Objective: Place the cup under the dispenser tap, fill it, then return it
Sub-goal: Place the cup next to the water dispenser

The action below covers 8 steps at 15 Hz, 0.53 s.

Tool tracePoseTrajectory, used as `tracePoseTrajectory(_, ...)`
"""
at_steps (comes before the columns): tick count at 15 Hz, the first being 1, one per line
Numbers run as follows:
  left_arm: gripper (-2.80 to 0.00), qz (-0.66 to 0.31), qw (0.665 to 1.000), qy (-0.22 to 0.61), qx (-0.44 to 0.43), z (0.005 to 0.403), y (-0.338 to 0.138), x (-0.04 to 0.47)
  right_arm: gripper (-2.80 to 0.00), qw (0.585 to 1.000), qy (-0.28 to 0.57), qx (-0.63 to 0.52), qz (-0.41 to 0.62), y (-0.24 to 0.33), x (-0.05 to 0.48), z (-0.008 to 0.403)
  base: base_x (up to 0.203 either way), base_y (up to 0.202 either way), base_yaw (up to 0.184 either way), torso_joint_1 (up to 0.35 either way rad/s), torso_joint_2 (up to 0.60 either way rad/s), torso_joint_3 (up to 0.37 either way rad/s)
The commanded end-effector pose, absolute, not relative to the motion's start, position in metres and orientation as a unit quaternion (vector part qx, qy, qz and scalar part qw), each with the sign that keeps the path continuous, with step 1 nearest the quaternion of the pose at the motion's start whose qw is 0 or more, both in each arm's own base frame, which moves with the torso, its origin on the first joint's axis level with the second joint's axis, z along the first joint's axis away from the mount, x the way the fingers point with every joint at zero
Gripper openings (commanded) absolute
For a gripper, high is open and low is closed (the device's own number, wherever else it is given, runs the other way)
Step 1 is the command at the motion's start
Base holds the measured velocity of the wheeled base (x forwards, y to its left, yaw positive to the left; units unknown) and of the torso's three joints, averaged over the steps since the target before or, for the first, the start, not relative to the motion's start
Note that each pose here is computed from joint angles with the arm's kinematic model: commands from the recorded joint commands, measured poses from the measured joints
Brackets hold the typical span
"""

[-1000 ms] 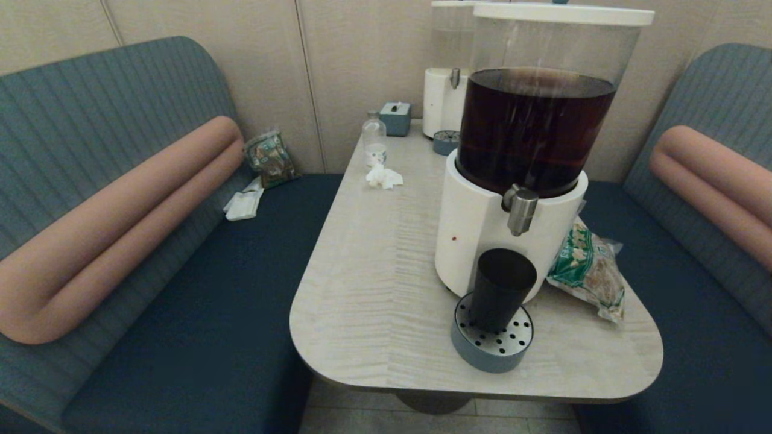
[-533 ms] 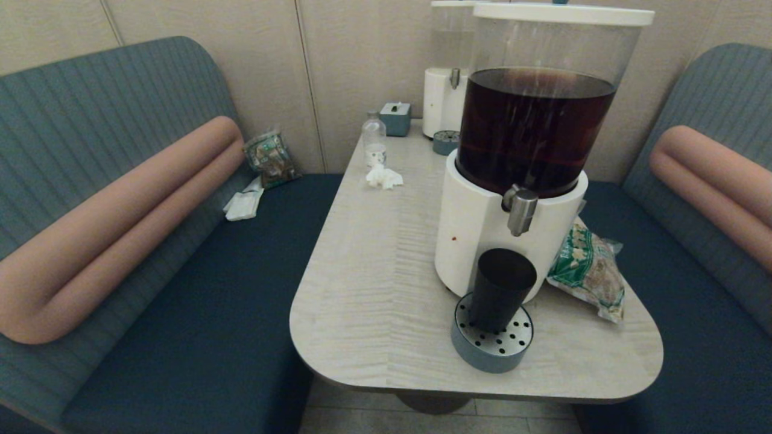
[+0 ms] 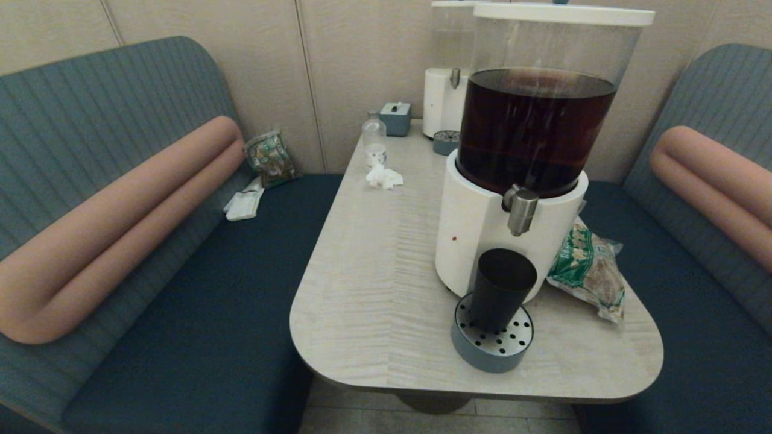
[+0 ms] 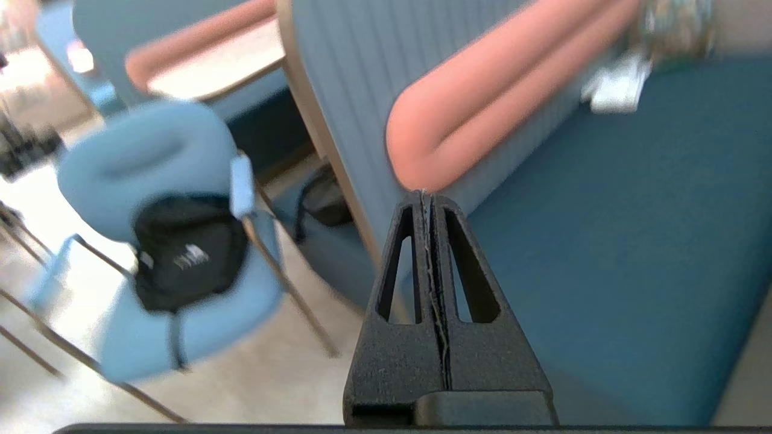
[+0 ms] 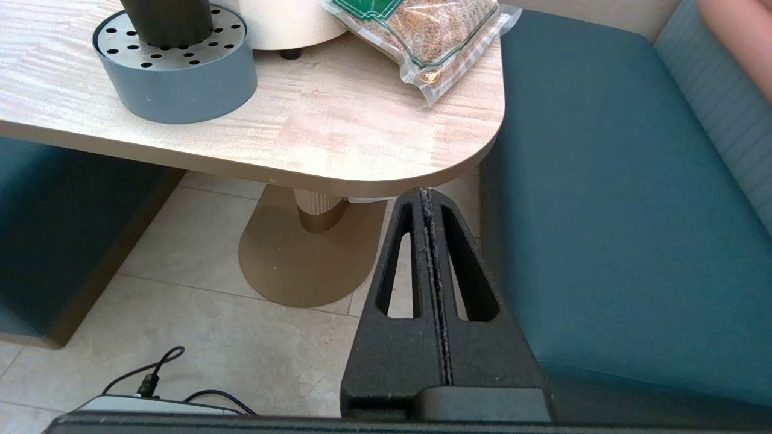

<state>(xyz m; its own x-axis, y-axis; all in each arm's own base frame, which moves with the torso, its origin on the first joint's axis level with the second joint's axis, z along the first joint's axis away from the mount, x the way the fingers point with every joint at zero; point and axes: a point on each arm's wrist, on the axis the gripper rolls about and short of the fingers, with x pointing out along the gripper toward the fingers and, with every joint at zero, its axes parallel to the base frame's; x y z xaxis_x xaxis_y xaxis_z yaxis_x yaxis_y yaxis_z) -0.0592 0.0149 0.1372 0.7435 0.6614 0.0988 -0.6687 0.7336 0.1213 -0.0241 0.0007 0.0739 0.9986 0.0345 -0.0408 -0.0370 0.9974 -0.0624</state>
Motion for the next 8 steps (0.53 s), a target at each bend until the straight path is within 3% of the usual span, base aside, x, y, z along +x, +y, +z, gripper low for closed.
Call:
tracePoseTrajectory(1, -2.8, 0.392, 0.918, -0.018, 0.064, 0.126, 0.016, -0.054, -2.8, 0.999, 0.019, -0.032, 0.018, 0.001, -0.024, 0.074, 0.0, 0.0, 0.0, 0.0, 0.0, 0.0)
tracePoseTrajectory(4, -2.8, 0.542, 0.839, 0.005, 0.048, 0.114, 0.02, -0.052, -2.8, 0.999, 0.019, -0.032, 0.018, 0.001, -0.024, 0.074, 0.0, 0.0, 0.0, 0.0, 0.0, 0.0)
tracePoseTrajectory(8, -2.8, 0.553, 0.832, 0.011, 0.053, 0.094, 0.021, -0.041, -2.8, 0.999, 0.019, -0.032, 0.018, 0.001, -0.024, 0.074, 0.0, 0.0, 0.0, 0.0, 0.0, 0.0)
